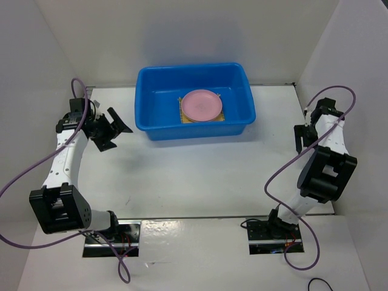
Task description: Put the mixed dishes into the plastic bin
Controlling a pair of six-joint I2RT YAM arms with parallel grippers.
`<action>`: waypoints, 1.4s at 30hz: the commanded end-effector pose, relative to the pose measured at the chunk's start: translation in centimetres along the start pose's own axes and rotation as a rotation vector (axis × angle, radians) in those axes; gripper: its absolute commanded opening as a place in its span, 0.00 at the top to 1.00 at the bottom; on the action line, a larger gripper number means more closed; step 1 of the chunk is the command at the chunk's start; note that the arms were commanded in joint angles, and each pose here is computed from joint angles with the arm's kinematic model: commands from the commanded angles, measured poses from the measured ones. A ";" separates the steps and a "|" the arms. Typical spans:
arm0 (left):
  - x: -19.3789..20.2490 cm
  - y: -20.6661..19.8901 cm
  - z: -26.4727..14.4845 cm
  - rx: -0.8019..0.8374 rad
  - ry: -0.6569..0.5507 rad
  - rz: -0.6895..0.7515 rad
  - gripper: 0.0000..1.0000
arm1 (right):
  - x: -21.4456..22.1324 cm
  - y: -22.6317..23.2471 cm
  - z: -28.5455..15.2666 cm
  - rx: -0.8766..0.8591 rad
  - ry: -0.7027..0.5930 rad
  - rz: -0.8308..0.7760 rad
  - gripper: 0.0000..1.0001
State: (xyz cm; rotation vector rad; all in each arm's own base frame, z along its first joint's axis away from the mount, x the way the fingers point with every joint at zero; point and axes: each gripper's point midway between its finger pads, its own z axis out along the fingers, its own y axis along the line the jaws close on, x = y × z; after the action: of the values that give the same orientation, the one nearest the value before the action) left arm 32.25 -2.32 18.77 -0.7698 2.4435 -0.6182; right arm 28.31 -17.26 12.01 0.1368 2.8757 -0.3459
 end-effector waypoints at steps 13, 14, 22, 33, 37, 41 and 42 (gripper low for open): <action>1.1 0.2 -2.6 -0.019 -0.049 0.000 0.00 | -1.2 -1.1 -0.1 -0.057 -0.025 0.090 1.00; 1.1 0.0 -2.9 -0.014 -0.058 0.004 0.00 | -2.7 -1.7 -1.8 -0.042 -0.094 0.104 1.00; 1.5 0.6 -3.3 -0.027 -0.067 -0.004 0.00 | -17.7 3.2 -20.2 -0.207 -0.625 -0.053 1.00; 1.5 0.4 -4.3 -0.021 -0.087 -0.023 0.00 | -26.3 25.3 -23.2 -0.373 -0.841 -0.521 1.00; 1.9 0.7 -4.8 -0.041 -0.090 -0.027 0.00 | -28.0 29.5 -16.8 -0.318 -0.769 -0.561 1.00; 2.3 0.8 -5.1 -0.045 -0.083 -0.030 0.00 | -28.7 31.6 -10.9 -0.293 -0.690 -0.586 1.00; 2.2 0.8 -5.3 -0.048 -0.095 -0.027 0.00 | -28.9 31.7 -9.9 -0.281 -0.679 -0.584 1.00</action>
State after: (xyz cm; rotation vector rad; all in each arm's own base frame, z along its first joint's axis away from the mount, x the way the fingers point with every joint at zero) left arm 27.87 -1.87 21.16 -0.8199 2.3867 -0.5390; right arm 56.51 16.05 18.89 -0.7864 2.2653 0.0586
